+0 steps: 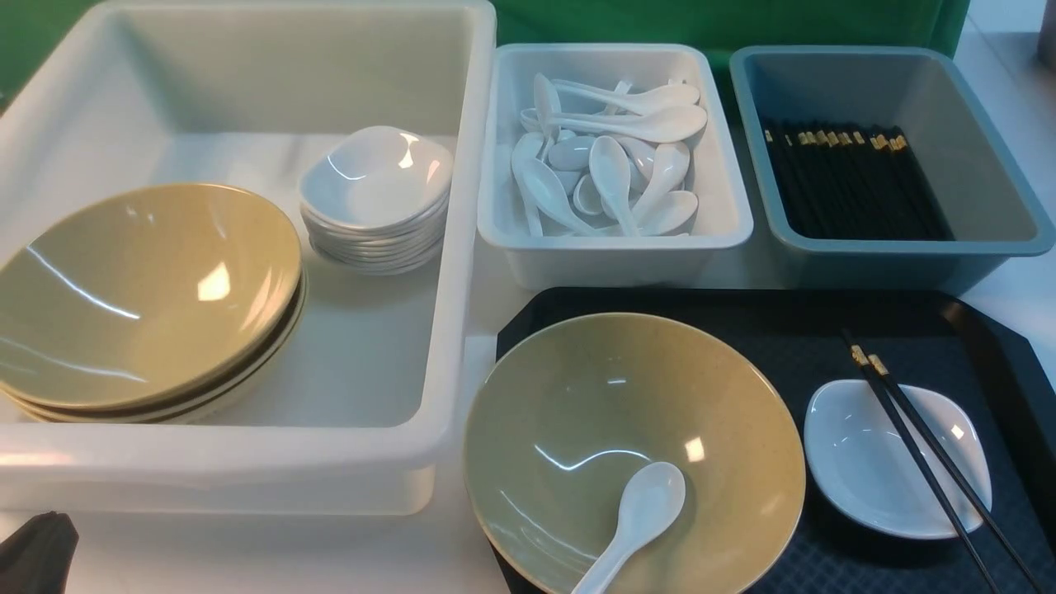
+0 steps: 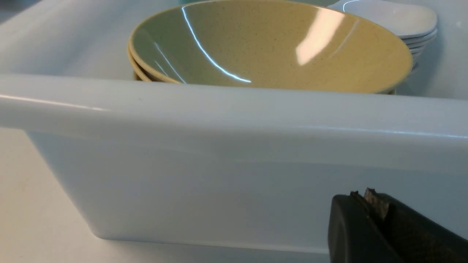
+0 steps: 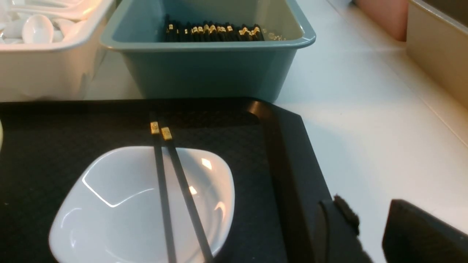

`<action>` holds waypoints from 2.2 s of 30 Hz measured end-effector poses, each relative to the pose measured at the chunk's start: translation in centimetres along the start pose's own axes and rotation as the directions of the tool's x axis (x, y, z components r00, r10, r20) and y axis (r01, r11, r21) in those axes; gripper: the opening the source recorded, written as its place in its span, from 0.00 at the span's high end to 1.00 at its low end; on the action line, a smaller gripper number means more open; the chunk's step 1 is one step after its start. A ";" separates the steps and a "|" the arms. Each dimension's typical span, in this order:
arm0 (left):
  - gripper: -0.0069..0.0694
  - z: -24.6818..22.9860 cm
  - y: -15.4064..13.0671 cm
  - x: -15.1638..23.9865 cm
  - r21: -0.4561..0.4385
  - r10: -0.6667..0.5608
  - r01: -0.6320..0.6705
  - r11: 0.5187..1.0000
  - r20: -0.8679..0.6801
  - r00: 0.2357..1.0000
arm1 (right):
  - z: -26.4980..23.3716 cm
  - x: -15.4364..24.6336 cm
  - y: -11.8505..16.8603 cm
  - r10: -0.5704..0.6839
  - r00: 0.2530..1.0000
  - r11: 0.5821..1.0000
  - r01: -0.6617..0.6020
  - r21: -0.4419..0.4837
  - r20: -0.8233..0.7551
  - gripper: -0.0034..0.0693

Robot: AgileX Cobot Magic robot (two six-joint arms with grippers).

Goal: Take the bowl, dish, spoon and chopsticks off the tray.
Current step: Use the right arm to grab the chopsticks

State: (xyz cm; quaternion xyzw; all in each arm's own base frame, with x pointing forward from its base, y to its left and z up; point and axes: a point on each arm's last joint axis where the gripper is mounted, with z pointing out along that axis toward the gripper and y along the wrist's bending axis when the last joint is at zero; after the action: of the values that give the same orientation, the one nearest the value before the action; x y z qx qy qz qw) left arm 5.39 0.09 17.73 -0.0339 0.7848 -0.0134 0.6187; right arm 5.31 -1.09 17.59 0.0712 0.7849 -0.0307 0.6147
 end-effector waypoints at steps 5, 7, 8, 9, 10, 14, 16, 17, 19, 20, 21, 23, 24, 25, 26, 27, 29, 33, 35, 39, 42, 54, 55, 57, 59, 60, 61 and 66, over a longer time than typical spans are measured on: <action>0.92 0.0 0.0 0.0 0.000 0.000 0.000 1.000 0.000 1.000 | 0.0 0.0 0.0 0.000 1.000 1.000 0.000 0.000 0.000 0.63; 0.92 0.0 0.0 0.0 0.000 0.000 0.000 1.000 0.000 1.000 | 0.0 0.0 0.0 0.000 1.000 1.000 0.000 0.000 0.000 0.63; 0.92 0.0 0.0 0.0 0.000 0.000 0.000 1.000 0.000 1.000 | 0.0 0.0 0.0 0.000 1.000 1.000 0.000 0.000 0.000 0.63; 0.92 0.0 0.0 0.0 0.000 0.000 0.000 1.000 0.000 1.000 | 0.0 0.0 0.0 0.000 1.000 1.000 0.000 0.000 0.000 0.63; 0.92 0.0 0.0 0.0 0.000 0.000 0.000 1.000 0.000 1.000 | 0.0 0.0 0.0 0.000 1.000 1.000 0.000 0.000 0.000 0.63; 0.92 0.0 0.0 0.0 0.000 0.000 0.000 1.000 0.000 1.000 | 0.0 0.0 0.0 0.000 1.000 1.000 0.000 0.000 0.000 0.63; 0.92 0.0 0.0 0.0 0.000 0.000 0.000 1.000 0.000 1.000 | 0.0 0.0 0.0 -0.005 1.000 1.000 0.005 0.000 0.000 0.63; 0.92 0.0 0.0 0.0 0.000 0.000 0.000 1.000 0.000 1.000 | 0.0 0.0 0.0 -0.037 0.999 0.999 0.037 0.004 0.001 0.63; 0.92 0.0 0.0 0.0 0.000 0.000 0.000 1.000 0.000 1.000 | 0.0 0.0 -0.1 -0.076 0.997 0.997 0.076 0.010 0.003 0.63; 0.92 0.0 0.0 0.0 0.000 0.000 0.000 1.000 0.000 1.000 | 0.0 0.0 -0.1 -0.088 0.996 0.996 0.088 0.012 0.003 0.63; 0.92 0.0 0.0 0.0 0.000 0.000 0.000 1.000 0.000 1.000 | 0.0 0.0 -0.1 -0.097 0.995 0.995 0.097 0.014 0.002 0.63; 0.92 0.0 0.0 0.0 0.000 0.000 0.000 1.000 0.000 1.000 | 0.0 0.0 -0.1 -0.108 0.994 0.994 0.108 0.015 0.000 0.63; 0.92 0.0 0.0 0.0 0.000 0.000 0.000 1.000 0.000 1.000 | 0.0 0.0 -0.1 -0.108 0.994 0.994 0.108 0.015 0.000 0.63; 0.92 0.0 0.0 0.0 0.000 0.000 0.000 1.000 0.000 1.000 | 0.0 0.0 -0.1 -0.115 0.993 0.993 0.115 0.015 0.000 0.63; 0.92 0.0 0.0 0.0 0.000 0.000 0.000 1.000 -0.001 1.000 | 0.0 0.0 -0.1 -0.116 0.993 0.993 0.116 0.015 0.000 0.63; 0.92 0.0 0.0 0.0 0.000 0.000 0.000 1.000 -0.001 1.000 | 0.0 0.0 -0.1 -0.116 0.993 0.993 0.116 0.015 0.000 0.63; 0.92 0.0 0.0 0.0 0.000 0.000 0.000 1.000 -0.001 1.000 | 0.0 0.0 -0.1 -0.117 0.993 0.993 0.117 0.015 0.000 0.63; 0.92 0.0 0.0 0.0 0.000 0.000 0.000 1.000 -0.001 1.000 | 0.0 0.0 -0.1 -0.118 0.993 0.993 0.118 0.015 0.000 0.63; 0.92 0.0 0.0 0.0 0.000 0.000 0.000 1.000 -0.001 1.000 | 0.0 0.0 -0.1 -0.118 0.993 0.993 0.118 0.015 0.000 0.63; 0.92 0.0 0.0 0.0 0.000 0.000 0.000 1.000 -0.001 1.000 | 0.0 0.0 -0.1 -0.119 0.993 0.993 0.119 0.015 0.000 0.63; 0.92 0.0 0.0 0.0 0.000 0.000 0.000 1.000 -0.001 1.000 | 0.0 0.0 -0.1 -0.120 0.993 0.993 0.120 0.016 0.000 0.63; 0.92 0.0 0.0 0.0 0.000 0.001 -0.001 1.000 -0.001 1.000 | 0.0 0.0 -0.1 -0.121 0.993 0.993 0.121 0.016 0.000 0.63; 0.92 0.0 0.0 0.0 0.000 0.001 -0.001 1.000 -0.001 1.000 | 0.0 0.0 -0.1 -0.121 0.993 0.993 0.121 0.016 0.000 0.63; 0.92 0.0 0.0 0.0 -0.002 0.008 -0.008 1.000 -0.001 1.000 | 0.0 0.0 -0.1 -0.121 0.993 0.993 0.121 0.016 0.000 0.63; 0.92 0.0 0.1 0.0 -0.012 0.040 -0.040 0.999 0.000 0.999 | 0.0 0.0 -0.1 -0.119 0.993 0.993 0.119 0.016 0.001 0.63; 0.92 0.0 0.2 0.0 -0.022 0.068 -0.068 0.997 -0.001 0.998 | 0.0 0.0 -0.1 -0.118 0.993 0.993 0.117 0.016 0.001 0.63; 0.92 0.0 0.2 0.0 -0.023 0.072 -0.072 0.997 -0.001 0.997 | 0.0 0.0 -0.1 -0.116 0.993 0.993 0.116 0.016 0.001 0.63; 0.92 0.0 0.4 0.0 -0.044 0.138 -0.138 0.989 -0.002 0.990 | 0.0 0.0 -0.1 -0.068 0.998 0.998 0.067 0.016 0.001 0.63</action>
State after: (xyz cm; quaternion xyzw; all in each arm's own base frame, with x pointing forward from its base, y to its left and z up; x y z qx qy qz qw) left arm 5.38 0.49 17.74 0.0069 0.7851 0.0470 0.6176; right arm 5.30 -1.23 17.61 0.0496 0.7860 -0.0579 0.6135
